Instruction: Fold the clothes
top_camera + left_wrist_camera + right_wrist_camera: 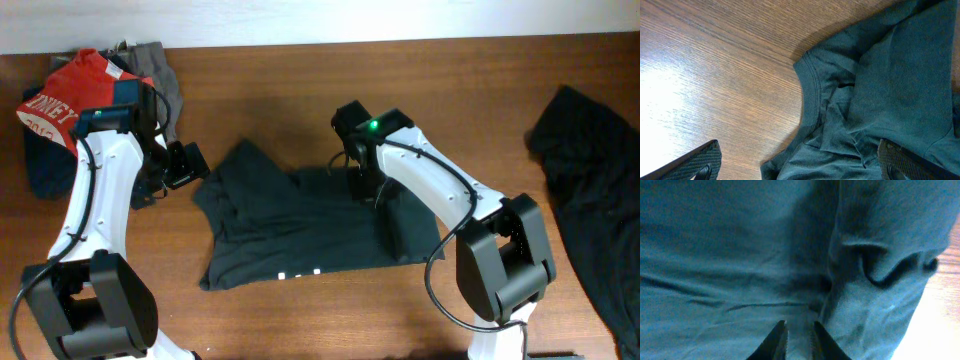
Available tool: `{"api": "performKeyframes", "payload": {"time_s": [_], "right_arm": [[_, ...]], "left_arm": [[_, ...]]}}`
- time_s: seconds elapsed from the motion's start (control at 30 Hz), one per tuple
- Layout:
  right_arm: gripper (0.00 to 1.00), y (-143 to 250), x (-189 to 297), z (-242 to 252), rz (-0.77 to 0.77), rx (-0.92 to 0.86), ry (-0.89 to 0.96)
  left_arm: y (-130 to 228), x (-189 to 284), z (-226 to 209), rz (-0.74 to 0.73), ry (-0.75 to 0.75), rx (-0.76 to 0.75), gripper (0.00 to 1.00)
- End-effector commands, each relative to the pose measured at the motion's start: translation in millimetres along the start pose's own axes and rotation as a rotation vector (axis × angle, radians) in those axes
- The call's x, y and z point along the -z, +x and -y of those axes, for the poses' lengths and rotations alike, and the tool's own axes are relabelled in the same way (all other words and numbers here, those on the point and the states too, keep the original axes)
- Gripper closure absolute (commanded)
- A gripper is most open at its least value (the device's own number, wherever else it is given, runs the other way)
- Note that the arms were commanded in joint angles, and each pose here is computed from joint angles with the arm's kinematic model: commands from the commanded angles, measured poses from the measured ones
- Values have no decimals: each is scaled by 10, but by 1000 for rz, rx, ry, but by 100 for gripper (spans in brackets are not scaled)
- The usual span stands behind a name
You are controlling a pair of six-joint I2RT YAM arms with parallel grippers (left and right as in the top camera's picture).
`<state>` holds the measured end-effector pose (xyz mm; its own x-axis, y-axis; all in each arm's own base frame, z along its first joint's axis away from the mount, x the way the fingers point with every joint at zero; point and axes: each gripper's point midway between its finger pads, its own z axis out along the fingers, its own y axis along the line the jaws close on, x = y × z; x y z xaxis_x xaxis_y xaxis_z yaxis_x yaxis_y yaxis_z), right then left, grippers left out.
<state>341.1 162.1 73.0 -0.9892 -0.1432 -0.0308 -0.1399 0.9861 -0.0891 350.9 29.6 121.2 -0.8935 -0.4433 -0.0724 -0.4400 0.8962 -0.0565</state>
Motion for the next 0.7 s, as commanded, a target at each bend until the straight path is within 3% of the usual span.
{"api": "performKeyframes", "payload": {"time_s": [0.0, 0.03, 0.07, 0.17, 0.3, 0.33, 0.37, 0.43, 0.67], "right_arm": [[50, -258, 537, 134, 123, -83, -83], [20, -282, 645, 202, 135, -98, -120], [7, -271, 749, 224, 132, -76, -213], [5, -155, 948, 153, 103, 94, -539], [6, -122, 975, 247, 143, 145, -848], [14, -132, 953, 256, 159, 145, -900], [29, -148, 935, 236, 181, 134, -992], [96, -150, 846, 166, 200, 121, -1111], [96, -124, 218, 53, 158, 22, -1243]], "left_arm": [[5, 75, 4, 15, 13, 9, 1], [6, 75, 4, 14, 13, 9, 1], [2, 75, 5, 16, 14, 9, 1], [-5, 75, 8, 18, 15, 9, 1], [-7, 75, 9, 19, 16, 9, 1], [-11, 75, 11, 21, 16, 9, 1], [-15, 75, 12, 23, 17, 9, 1], [-13, 75, 12, 22, 17, 9, 1], [14, 75, 2, 11, 12, 9, 1]]}}
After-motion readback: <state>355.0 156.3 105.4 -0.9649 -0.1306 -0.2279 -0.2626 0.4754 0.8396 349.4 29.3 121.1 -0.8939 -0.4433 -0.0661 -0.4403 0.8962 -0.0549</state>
